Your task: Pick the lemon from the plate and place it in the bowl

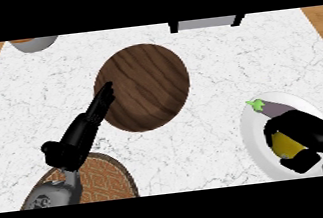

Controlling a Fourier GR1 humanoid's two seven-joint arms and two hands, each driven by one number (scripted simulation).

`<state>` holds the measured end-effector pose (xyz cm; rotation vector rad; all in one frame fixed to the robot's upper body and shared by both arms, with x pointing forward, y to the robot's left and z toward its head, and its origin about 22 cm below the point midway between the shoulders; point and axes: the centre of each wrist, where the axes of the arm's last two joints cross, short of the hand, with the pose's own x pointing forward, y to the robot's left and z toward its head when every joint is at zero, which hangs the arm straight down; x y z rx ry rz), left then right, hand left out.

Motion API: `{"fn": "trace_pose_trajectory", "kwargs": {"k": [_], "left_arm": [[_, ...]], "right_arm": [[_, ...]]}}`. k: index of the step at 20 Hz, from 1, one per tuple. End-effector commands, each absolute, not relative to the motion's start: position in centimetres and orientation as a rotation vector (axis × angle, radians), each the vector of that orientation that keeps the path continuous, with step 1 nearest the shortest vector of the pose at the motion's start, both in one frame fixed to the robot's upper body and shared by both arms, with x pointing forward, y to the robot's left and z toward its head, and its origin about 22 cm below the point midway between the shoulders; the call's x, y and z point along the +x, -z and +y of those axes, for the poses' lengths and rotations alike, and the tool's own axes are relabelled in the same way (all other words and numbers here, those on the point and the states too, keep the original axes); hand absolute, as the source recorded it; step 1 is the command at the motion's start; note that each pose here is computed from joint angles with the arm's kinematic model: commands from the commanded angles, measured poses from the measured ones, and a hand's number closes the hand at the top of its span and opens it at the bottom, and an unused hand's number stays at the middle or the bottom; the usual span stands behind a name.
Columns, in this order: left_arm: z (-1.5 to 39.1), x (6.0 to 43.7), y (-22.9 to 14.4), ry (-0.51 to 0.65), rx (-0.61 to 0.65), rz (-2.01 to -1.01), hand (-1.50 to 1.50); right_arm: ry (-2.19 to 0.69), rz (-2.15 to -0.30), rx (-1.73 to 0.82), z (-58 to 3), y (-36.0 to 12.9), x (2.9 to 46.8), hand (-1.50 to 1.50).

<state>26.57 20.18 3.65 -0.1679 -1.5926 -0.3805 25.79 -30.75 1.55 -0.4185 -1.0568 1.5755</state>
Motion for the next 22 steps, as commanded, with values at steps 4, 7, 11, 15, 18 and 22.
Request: {"fn": "trace_pose_trajectory", "kwargs": {"k": [4, 7, 11, 15, 18, 22], "left_arm": [[21.5, 28.0, -3.7, 0.363, -0.168, -1.583, 0.00], [19.9, 27.0, -3.6, 0.371, -0.183, -1.574, 0.00], [18.6, 27.2, -4.2, 0.415, -0.226, -1.605, 0.00], [18.3, 27.4, -4.1, 0.462, -0.253, -1.595, 0.00], [18.1, 27.6, -4.1, 0.476, -0.252, -1.587, 0.00], [17.1, 27.6, -3.8, 0.480, -0.292, -1.584, 0.00]], "right_arm": [[-1.556, -1.132, -0.451, -31.8, -0.5, 23.9, 1.50], [-1.490, -1.141, -0.506, -22.7, -0.9, 27.1, 1.50], [-1.415, -1.146, -0.607, -12.4, -1.7, 27.7, 1.50], [-1.359, -1.122, -0.855, -9.7, -4.3, 28.9, 1.50], [-1.250, -1.147, -1.040, -7.6, -6.9, 29.6, 1.50], [-1.035, -1.263, -1.185, -4.9, -10.3, 30.0, 1.50]]}}
